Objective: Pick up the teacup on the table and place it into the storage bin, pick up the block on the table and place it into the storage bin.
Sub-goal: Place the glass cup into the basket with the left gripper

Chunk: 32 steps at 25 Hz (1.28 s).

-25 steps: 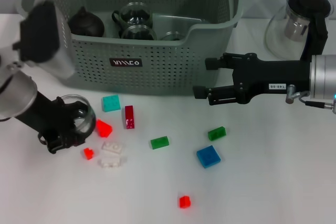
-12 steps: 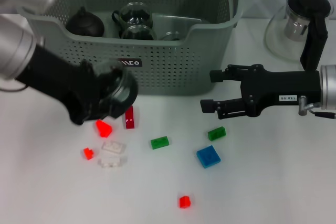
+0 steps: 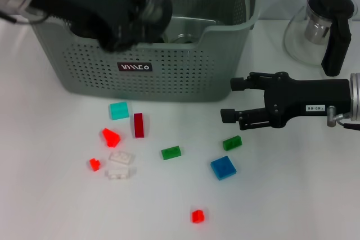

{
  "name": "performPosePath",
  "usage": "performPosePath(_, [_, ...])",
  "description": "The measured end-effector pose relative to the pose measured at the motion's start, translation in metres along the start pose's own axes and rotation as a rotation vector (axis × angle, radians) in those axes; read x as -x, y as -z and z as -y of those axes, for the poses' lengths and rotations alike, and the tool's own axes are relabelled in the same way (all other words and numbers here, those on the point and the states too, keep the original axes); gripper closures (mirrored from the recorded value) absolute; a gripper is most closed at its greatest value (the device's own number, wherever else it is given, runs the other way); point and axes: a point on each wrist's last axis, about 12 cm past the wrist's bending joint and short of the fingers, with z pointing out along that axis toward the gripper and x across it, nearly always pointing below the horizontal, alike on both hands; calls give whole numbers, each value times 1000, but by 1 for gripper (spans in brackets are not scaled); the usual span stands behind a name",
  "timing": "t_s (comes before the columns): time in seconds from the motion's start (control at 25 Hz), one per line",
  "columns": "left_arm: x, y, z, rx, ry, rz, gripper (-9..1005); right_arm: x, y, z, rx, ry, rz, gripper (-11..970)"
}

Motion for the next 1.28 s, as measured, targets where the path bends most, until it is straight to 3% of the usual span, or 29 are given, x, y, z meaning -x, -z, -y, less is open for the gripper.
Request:
performPosePath(0.2, [10, -11, -28, 99, 25, 49, 944, 0, 1, 0, 0, -2, 1, 14])
performPosePath(0.28, [11, -23, -44, 163, 40, 75, 944, 0, 1, 0, -2, -3, 1, 14])
performPosePath(0.56, [4, -66, -77, 256, 95, 44, 951, 1, 1, 1, -3, -6, -1, 14])
performPosePath(0.92, [-14, -105, -91, 399, 116, 10, 954, 0, 1, 0, 4, -15, -2, 14])
performPosePath(1.28, [-29, -135, -89, 497, 100, -34, 953, -2, -1, -2, 8, -21, -1, 15])
